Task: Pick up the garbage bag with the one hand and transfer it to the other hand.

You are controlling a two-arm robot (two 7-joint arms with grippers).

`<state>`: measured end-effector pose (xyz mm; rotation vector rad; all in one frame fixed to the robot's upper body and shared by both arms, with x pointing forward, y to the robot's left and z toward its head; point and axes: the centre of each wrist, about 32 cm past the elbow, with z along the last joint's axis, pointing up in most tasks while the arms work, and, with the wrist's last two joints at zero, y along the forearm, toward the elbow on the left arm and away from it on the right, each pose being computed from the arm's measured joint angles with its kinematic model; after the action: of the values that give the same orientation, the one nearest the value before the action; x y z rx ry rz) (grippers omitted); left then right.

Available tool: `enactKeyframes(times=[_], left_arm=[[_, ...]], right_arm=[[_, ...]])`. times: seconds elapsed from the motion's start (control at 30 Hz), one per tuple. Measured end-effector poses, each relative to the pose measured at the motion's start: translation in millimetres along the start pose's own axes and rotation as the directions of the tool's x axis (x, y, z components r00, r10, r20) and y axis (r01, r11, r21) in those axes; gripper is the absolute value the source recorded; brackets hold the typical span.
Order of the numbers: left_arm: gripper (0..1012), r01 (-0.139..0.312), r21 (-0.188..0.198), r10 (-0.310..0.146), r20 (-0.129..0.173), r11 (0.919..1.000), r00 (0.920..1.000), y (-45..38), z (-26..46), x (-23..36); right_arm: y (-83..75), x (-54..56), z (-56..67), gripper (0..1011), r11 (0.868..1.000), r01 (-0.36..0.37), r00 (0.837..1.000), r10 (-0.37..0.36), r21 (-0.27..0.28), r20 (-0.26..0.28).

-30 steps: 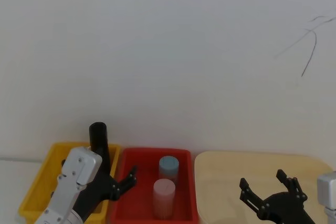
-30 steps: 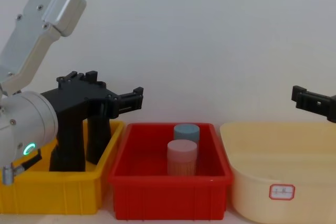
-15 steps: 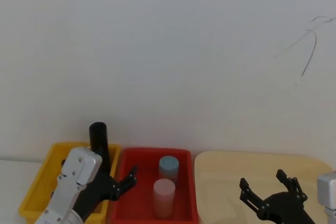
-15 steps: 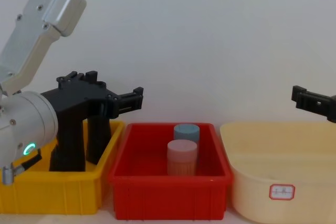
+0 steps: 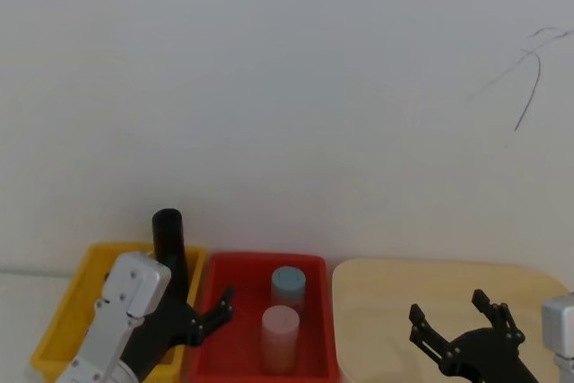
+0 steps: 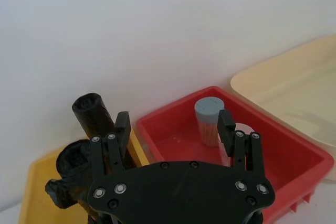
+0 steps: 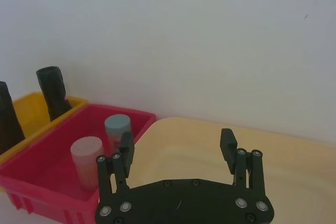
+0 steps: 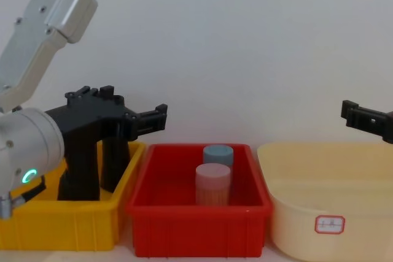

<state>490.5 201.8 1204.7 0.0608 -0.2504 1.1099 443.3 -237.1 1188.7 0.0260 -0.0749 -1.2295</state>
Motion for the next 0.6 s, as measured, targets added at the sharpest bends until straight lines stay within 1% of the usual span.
enactKeyframes(times=[0.1,0.23,0.27,0.37,0.4,0.47,0.5,0.6], left_arm=[[1002,0.008,0.010,-0.008,-0.011,0.9999,0.9999,3.0,0.4,2.3],[1002,0.017,0.030,-0.016,-0.026,0.9994,0.9995,8.6,0.8,6.9],[1002,0.019,0.039,-0.018,-0.030,0.9991,0.9994,11.6,1.0,9.6],[1002,0.022,0.055,-0.019,-0.039,0.9982,0.9991,15.6,0.9,13.5],[1002,0.021,0.065,-0.018,-0.043,0.9977,0.9989,18.2,1.0,16.0],[1002,0.019,0.074,-0.015,-0.046,0.9970,0.9988,21.0,1.3,19.0],[1002,0.017,0.086,-0.013,-0.049,0.9961,0.9987,23.5,1.6,21.7],[1002,0.013,0.103,-0.008,-0.054,0.9946,0.9985,26.5,2.2,25.3]], right_arm=[[0.0,0.0,0.0,1000,1.000,0.000,1.000,0.000,0.000,0.000],[0.0,0.0,0.0,1000,1.000,0.000,1.000,0.000,0.000,0.000],[0.0,0.0,0.0,1000,1.000,0.000,1.000,0.000,0.000,0.000],[0.0,0.0,0.0,1000,1.000,0.000,1.000,0.000,0.000,0.000],[0.0,0.0,0.0,1000,1.000,0.000,1.000,0.000,0.000,0.000],[0.0,0.0,0.0,1000,1.000,0.000,1.000,0.000,0.000,0.000],[0.0,0.0,0.0,1000,1.000,0.000,1.000,0.000,0.000,0.000],[0.0,0.0,0.0,1000,1.000,0.000,1.000,0.000,0.000,0.000]])
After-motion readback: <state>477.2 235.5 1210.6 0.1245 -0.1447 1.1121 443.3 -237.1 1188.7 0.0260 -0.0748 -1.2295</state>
